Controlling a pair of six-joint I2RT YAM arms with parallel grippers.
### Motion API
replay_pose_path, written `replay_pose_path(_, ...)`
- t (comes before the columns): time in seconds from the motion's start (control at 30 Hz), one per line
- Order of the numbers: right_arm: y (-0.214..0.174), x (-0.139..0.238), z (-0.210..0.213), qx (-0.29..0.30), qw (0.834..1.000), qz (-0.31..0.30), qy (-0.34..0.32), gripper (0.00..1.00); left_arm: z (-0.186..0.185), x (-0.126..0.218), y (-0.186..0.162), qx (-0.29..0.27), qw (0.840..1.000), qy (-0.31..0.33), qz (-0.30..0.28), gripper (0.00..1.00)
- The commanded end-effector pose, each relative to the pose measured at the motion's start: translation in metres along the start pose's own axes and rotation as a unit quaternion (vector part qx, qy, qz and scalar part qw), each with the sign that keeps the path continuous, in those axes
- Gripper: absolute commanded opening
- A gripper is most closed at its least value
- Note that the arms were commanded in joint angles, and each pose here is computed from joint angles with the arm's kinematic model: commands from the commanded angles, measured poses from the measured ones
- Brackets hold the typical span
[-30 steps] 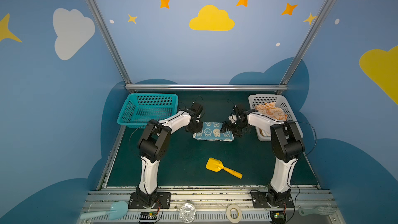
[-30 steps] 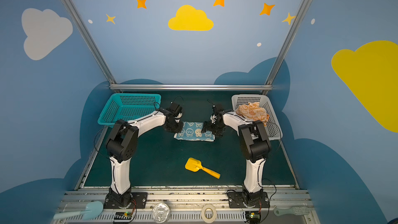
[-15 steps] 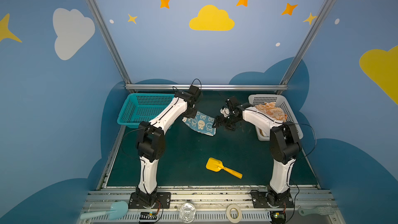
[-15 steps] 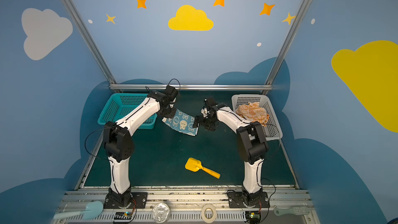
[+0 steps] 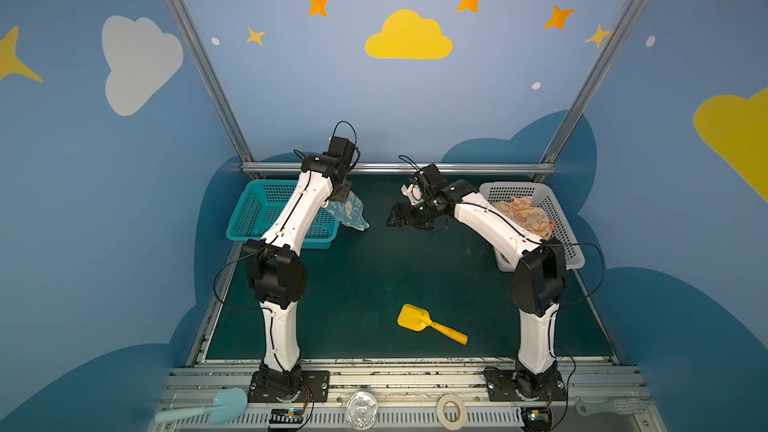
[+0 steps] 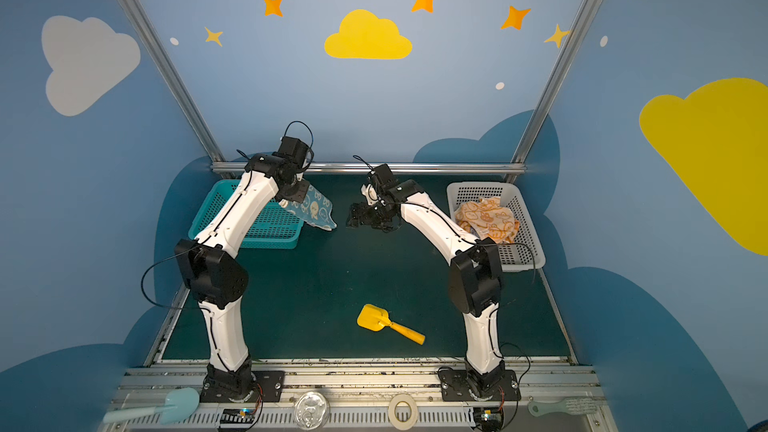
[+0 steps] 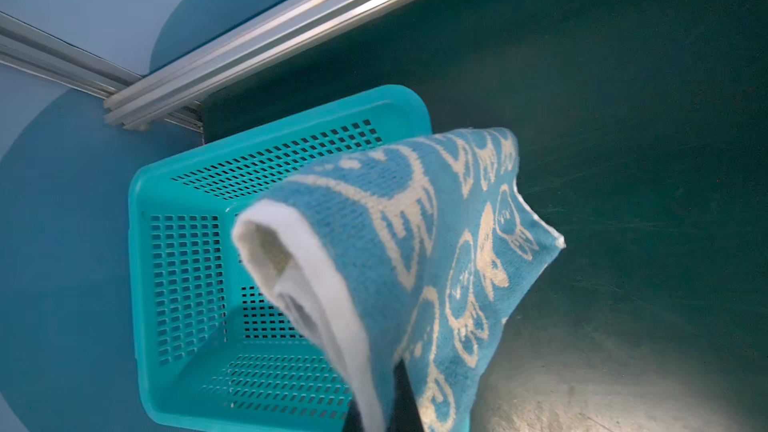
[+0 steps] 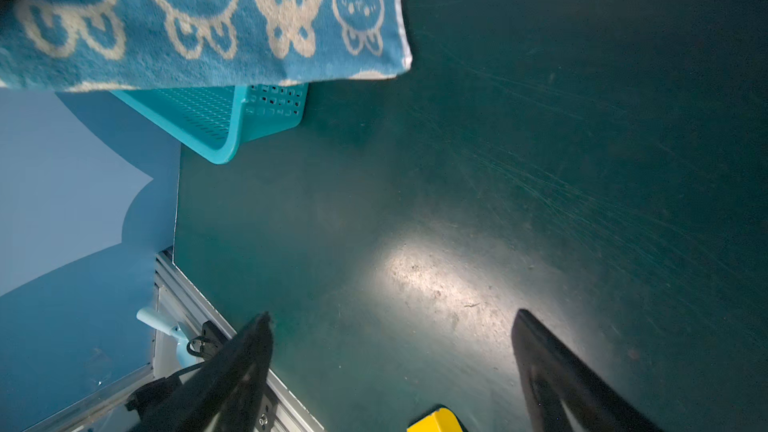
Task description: Fold and stack the towels
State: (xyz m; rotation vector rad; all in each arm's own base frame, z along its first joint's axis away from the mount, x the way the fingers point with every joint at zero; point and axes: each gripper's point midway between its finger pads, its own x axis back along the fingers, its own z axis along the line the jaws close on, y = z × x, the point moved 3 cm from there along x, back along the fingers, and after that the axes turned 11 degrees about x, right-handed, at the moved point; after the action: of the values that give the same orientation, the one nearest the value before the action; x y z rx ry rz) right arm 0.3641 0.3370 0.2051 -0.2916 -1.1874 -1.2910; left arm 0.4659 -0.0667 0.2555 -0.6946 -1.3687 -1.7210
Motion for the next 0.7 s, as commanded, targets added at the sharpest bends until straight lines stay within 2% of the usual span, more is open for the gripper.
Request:
replay_pose_path(0.0,-0.006,-0.006,0.002,0.005,1.0,0.024,-0.015,0.9,0.026,0.0,0.007,-0.02,0.999,0.039,-0.01,0.03)
replay_pose_path(0.1,0.0,-0.011,0.012,0.02,1.0,0.019,-0.005,0.9,0.041,-0.01,0.008,-0.027,0.998,0.05,-0.016,0.03)
replay_pose_path(0.33,0.014,-0.024,0.031,0.051,0.999,0.015,0.01,0.9,0.048,-0.03,0.014,-0.109,0.988,0.063,-0.091,0.03)
replay_pose_path(0.67,0.033,-0.043,0.036,0.065,0.998,0.0,0.018,0.9,0.084,-0.074,0.005,-0.072,0.994,0.058,-0.062,0.03)
